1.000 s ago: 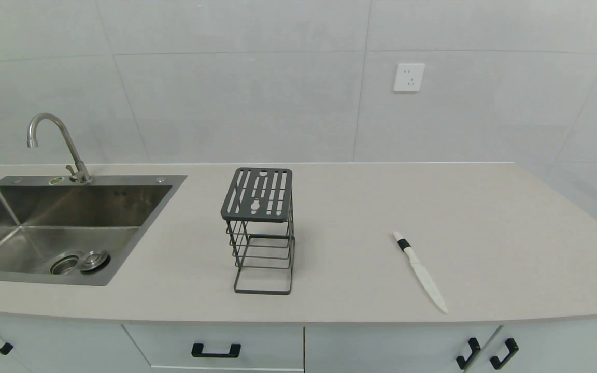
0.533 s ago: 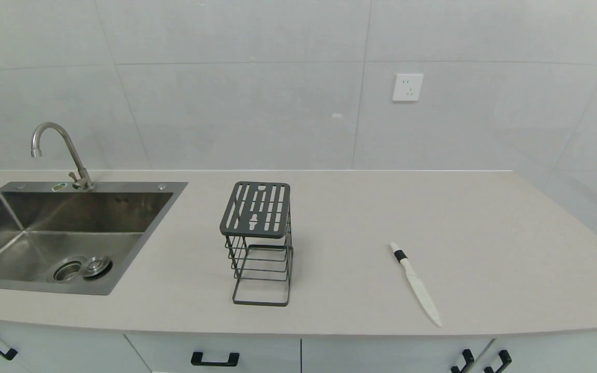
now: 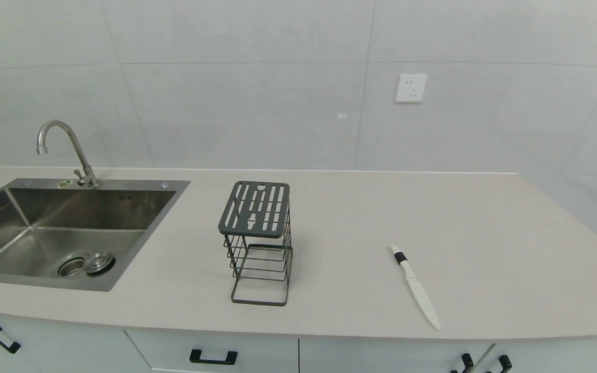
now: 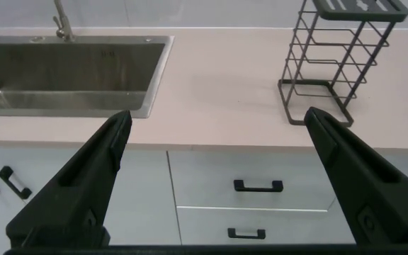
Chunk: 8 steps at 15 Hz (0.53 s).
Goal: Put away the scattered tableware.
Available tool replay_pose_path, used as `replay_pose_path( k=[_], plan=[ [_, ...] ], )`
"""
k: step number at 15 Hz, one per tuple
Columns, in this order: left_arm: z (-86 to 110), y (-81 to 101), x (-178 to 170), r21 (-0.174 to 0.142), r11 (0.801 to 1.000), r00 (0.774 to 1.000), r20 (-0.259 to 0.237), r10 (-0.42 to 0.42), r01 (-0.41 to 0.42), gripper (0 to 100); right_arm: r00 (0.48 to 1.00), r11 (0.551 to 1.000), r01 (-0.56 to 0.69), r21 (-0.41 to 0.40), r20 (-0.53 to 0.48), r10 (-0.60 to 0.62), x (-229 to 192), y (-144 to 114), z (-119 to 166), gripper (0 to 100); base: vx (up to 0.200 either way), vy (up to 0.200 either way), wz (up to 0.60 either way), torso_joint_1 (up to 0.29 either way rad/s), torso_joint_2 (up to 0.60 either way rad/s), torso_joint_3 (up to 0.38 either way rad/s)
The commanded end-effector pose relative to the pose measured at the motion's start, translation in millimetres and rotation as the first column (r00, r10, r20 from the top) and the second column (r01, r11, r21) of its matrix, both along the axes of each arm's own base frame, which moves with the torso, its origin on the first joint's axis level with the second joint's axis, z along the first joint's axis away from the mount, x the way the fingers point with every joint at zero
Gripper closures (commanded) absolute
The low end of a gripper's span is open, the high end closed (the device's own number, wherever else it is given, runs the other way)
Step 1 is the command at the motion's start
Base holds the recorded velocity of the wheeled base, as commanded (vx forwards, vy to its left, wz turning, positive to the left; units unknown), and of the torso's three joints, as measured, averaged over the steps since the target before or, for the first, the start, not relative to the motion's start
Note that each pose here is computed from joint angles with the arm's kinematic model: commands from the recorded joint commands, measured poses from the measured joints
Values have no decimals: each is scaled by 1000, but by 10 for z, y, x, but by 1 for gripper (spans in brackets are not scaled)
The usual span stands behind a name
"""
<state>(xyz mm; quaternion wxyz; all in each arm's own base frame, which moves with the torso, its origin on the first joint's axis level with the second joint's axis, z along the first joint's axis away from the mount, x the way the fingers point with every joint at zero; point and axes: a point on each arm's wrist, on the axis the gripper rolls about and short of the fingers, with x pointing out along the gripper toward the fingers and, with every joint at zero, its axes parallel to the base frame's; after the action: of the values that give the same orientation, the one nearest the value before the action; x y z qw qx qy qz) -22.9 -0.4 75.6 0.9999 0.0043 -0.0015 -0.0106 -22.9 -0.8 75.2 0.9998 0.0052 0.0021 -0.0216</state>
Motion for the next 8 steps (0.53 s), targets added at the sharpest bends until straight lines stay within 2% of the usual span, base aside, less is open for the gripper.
replay_pose_path(
  k=[1,8],
  plan=[
    [0,0,1,-1,1000,1000,-1,1,-1,0,1000,1000,-2,0,0,2,1,-1,2,0,0,-200,0,17,7,-7],
    [0,0,1,-1,1000,1000,-1,1,-1,0,1000,1000,0,-1,1,0,0,0,2,0,0,0,0,0,0,0]
  ],
)
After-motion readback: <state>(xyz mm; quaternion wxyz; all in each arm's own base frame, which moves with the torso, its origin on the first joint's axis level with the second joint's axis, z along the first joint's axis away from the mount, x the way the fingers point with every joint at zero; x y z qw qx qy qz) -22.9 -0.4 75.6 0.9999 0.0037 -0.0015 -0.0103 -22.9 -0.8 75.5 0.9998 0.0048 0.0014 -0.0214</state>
